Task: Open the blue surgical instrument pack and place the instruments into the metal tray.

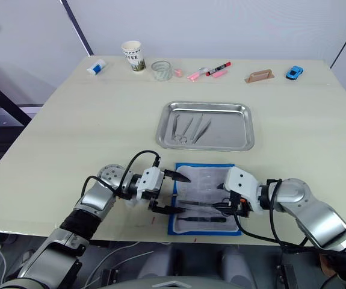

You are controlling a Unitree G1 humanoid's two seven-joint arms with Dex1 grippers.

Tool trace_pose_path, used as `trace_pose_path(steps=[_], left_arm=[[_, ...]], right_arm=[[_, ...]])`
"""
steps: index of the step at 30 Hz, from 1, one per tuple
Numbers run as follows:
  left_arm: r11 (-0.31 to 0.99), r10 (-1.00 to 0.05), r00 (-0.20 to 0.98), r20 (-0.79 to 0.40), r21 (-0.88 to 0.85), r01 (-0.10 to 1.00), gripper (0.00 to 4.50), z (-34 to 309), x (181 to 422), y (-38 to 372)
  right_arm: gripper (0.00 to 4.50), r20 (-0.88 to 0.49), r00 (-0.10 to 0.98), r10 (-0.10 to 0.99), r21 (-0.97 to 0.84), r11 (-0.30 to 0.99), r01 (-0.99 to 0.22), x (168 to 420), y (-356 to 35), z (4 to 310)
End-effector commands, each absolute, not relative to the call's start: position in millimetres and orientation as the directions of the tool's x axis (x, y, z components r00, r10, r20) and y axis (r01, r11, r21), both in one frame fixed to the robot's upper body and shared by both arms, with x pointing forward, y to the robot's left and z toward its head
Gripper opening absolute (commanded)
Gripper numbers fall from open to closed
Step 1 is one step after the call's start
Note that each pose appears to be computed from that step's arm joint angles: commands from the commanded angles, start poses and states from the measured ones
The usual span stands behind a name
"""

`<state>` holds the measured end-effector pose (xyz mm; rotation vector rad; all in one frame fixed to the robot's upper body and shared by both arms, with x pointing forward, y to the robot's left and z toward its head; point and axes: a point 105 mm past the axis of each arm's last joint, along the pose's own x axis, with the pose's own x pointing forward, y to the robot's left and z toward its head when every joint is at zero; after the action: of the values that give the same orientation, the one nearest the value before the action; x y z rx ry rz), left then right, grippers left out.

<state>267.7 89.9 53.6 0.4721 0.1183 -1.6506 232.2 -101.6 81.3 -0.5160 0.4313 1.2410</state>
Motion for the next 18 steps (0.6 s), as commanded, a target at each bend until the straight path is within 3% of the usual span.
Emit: trace_pose_path(steps=[1,18], left_arm=[[-0.115,-0.89,-0.062,-0.452,0.09,0.989,4.5,25,260,103],[-0.111,-0.89,-0.057,-0.451,0.093,0.989,4.5,27,259,101]], right_arm=[[2.81,-0.57,0.274,0.775,-0.173,0.213,-0.962,232,-100,85],[2.81,-0.596,0.33,0.732,-0.18,0.278,-0.943,229,-100,73]])
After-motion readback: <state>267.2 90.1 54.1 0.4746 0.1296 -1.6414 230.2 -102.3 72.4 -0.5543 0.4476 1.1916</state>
